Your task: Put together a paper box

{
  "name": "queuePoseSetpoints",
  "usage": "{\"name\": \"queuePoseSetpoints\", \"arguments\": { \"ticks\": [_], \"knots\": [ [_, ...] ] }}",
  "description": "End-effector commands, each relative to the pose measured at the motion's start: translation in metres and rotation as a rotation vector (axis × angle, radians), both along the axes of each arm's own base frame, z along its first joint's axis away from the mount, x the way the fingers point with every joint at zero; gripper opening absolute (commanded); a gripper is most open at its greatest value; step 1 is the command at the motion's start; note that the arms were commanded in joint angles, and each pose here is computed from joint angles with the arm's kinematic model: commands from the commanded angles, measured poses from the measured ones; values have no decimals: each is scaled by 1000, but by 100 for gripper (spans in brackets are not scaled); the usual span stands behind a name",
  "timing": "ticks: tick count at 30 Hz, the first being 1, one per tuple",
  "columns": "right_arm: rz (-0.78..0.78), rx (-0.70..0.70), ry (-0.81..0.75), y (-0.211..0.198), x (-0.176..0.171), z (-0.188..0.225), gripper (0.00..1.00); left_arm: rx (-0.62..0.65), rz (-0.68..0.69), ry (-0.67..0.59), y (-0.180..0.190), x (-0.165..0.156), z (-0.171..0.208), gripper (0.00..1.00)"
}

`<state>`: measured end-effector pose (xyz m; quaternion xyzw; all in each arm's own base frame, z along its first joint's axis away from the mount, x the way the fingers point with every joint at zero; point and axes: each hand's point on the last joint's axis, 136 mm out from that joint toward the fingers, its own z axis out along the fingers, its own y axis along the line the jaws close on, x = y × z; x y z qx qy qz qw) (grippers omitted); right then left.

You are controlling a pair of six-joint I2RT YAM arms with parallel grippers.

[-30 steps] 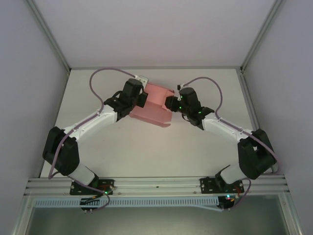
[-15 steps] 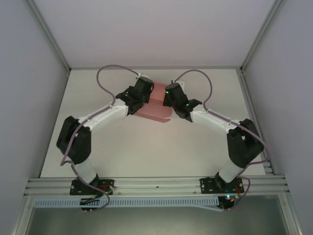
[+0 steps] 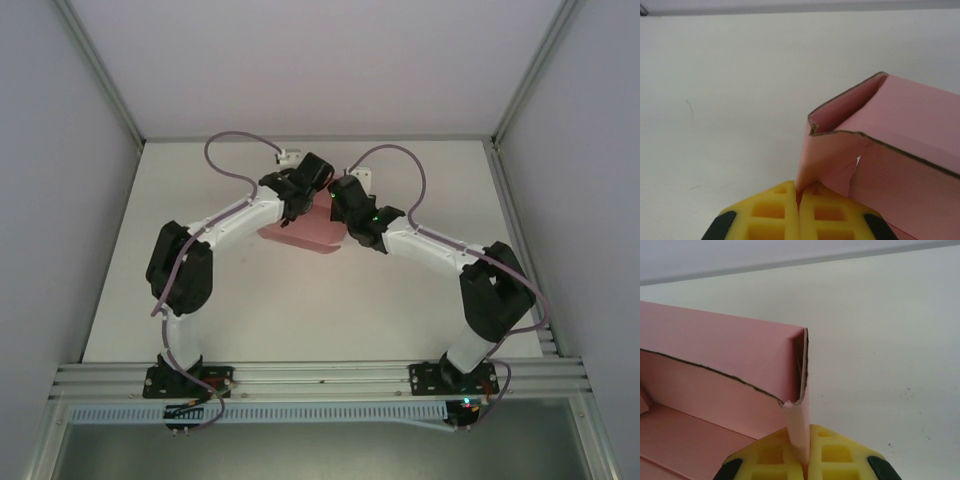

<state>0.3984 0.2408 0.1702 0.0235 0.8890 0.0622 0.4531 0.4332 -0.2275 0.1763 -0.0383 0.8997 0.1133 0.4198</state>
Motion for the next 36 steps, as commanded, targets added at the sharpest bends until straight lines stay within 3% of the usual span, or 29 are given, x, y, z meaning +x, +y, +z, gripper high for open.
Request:
{"name": "queuePoseSetpoints", "arguments": {
  "ticks": [1, 7, 13, 17, 20, 23, 28, 32, 33, 36],
  "knots": [
    [-279, -267, -9, -87, 7, -4, 1, 270, 138, -45, 74, -11, 26, 0],
    [-368, -458, 31, -107, 10, -15, 2, 184, 132, -105, 61, -26, 60, 0],
    [-473, -520, -29, -126, 4, -5, 4, 178, 143, -86, 64, -31, 61, 0],
    [-416, -342, -127, -109, 8, -5, 4, 121, 123, -69, 58, -33, 58, 0],
    [-336, -187, -201, -96, 10, -2, 15, 84, 99, -79, 53, -34, 61, 0],
    [-216, -106, -239, -77, 11, 3, 17, 32, 49, -82, 42, -35, 63, 0],
    [101, 90, -277, -25, -2, 24, 45, 10, -15, -84, 32, -33, 61, 0],
    [279, 217, -296, -1, -22, 54, 94, 25, -27, -70, 32, -34, 56, 0],
    [304, 232, -299, 1, -27, 60, 100, 27, -26, -64, 33, -35, 53, 0],
    [326, 267, -287, -1, -36, 71, 100, 16, -40, -57, 34, -37, 50, 0]
  ]
}}
